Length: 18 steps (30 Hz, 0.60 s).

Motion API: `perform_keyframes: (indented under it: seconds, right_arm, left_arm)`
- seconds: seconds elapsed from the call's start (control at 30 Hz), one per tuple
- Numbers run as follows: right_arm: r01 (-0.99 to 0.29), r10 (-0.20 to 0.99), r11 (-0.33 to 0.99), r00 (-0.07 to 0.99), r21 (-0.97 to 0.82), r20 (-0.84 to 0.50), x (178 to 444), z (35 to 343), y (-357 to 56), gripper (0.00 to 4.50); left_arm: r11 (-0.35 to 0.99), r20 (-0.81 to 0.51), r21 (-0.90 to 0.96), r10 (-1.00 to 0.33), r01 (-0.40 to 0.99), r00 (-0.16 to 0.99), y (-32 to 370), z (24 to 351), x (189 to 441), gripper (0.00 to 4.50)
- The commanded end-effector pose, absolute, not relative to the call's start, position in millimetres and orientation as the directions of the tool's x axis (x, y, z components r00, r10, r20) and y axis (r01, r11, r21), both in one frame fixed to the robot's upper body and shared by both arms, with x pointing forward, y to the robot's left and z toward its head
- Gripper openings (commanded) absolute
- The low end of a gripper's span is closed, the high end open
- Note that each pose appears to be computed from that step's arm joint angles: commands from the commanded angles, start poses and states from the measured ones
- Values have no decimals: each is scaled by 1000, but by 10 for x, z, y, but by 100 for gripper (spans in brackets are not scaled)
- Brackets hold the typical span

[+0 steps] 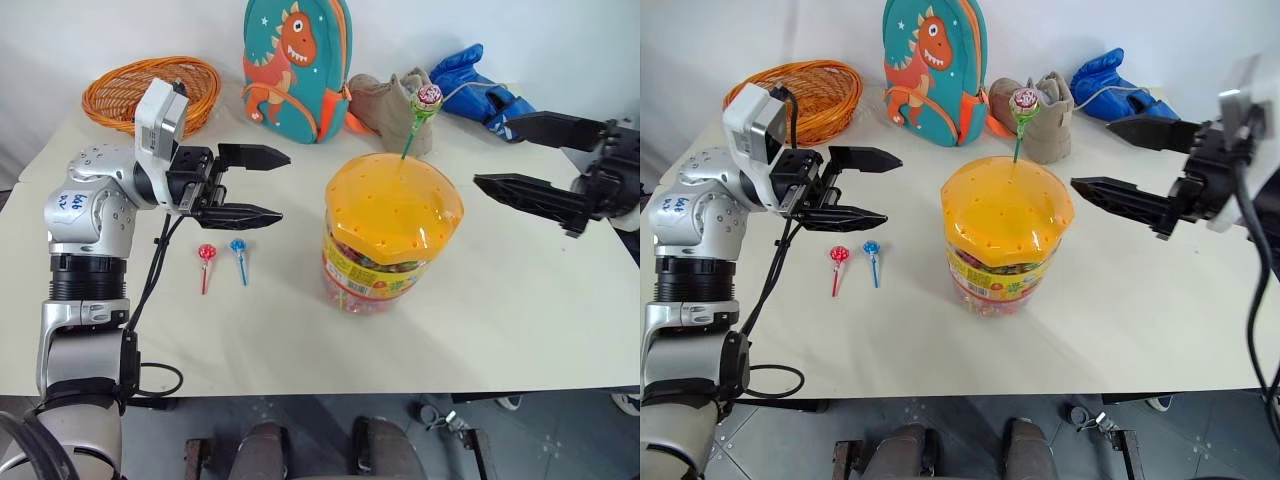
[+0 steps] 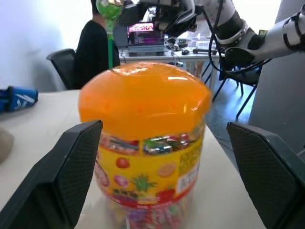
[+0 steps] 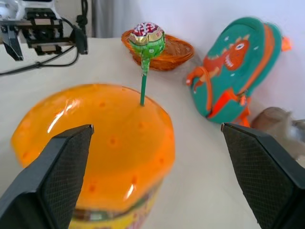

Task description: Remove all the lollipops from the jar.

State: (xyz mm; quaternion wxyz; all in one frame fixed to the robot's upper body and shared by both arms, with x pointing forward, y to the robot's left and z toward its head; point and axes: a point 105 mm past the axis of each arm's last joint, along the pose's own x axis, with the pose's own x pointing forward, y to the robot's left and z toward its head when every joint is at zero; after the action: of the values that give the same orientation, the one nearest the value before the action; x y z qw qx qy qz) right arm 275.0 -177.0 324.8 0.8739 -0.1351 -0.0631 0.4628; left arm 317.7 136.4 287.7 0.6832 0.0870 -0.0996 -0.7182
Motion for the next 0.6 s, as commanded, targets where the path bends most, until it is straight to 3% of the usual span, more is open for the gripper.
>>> perform_keyframes:
  seconds: [0.03, 0.47, 0.6]
  right_arm:
    - [-810, 847, 502, 531, -304, -16, 2858, 3282, -1651, 450]
    - [-877, 917, 382, 398, -293, 4, 3241, 3393, -1235, 450]
    - [-886, 927, 361, 375, -290, 8, 3295, 3441, -1164, 356]
  left_arm:
    - [-152, -21, 283, -988, 947, -153, 1391, 2896, 3083, 444]
    - [-128, 3, 298, -991, 946, -135, 1386, 2832, 3082, 444]
    - [-112, 12, 303, -993, 946, -121, 1396, 2824, 3055, 448]
